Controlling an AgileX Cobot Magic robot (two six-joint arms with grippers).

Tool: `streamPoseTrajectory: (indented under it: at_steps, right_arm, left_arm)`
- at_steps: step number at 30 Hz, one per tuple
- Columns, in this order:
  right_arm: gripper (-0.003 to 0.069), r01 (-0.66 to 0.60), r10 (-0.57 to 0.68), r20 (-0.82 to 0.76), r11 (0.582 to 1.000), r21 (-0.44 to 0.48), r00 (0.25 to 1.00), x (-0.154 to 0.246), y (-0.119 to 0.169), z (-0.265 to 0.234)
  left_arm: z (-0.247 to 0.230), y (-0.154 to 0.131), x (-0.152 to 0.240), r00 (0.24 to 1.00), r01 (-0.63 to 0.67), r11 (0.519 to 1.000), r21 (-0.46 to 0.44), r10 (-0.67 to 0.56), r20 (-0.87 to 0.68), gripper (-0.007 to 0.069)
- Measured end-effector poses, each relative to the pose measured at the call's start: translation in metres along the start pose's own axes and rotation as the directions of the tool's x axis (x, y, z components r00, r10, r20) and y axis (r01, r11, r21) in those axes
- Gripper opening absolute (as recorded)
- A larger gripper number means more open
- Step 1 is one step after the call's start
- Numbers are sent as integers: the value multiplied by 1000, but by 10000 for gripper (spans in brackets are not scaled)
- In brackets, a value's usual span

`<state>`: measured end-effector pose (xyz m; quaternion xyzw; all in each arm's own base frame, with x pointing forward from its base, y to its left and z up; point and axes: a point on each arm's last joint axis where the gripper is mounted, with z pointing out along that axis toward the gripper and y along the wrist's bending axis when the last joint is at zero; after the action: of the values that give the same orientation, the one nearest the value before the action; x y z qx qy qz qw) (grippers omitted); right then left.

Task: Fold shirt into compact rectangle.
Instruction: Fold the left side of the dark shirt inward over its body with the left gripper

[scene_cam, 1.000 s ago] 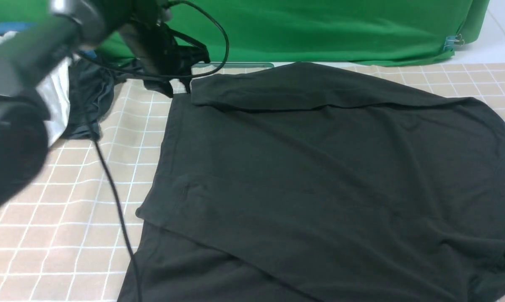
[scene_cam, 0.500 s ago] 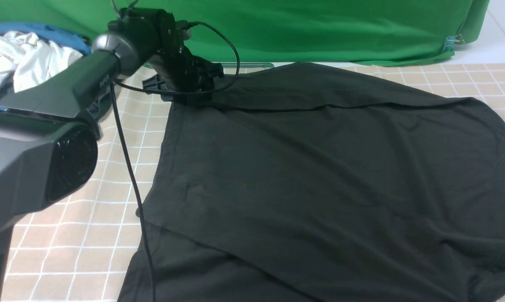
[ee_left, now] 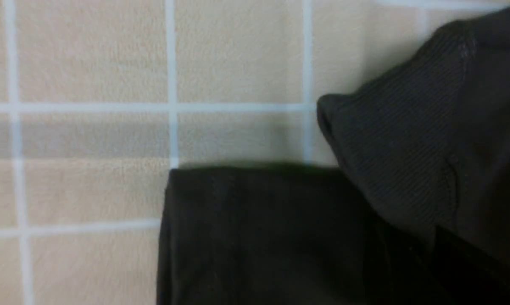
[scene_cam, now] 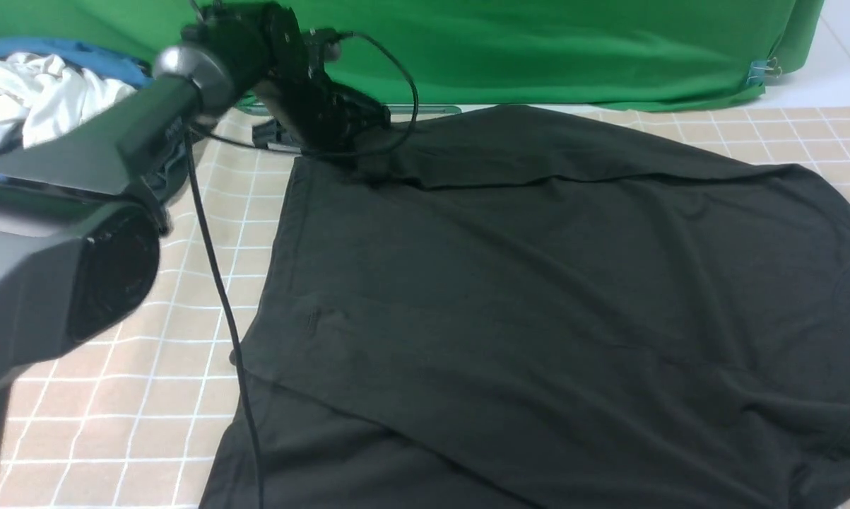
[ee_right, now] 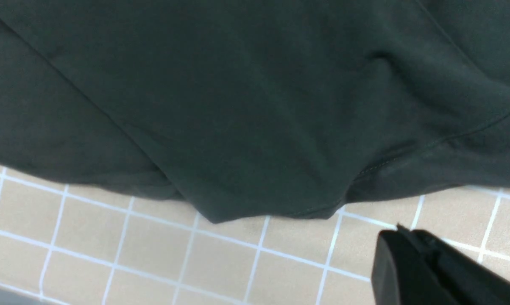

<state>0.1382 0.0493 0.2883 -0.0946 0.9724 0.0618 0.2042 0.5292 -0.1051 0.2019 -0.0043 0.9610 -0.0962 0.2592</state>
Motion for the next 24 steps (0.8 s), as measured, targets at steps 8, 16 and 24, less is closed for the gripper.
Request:
streamPoseTrajectory:
  at_steps: [8,16,24]
  right_arm:
    - [39,-2,2,21,1000,-3,1000,-2,0,0]
    - [47,-1,1,37,1000,-4,999,-3,0,0]
    - [55,-1,1,47,1000,-5,999,-4,0,0]
  left_arm:
    - [-100,-14,-14,999,-38,999,16,38,8,30]
    - [-125,-12,4,996,-14,1000,-9,13,-86,30]
    - [-119,1,52,965,5,996,-90,-28,-260,30]
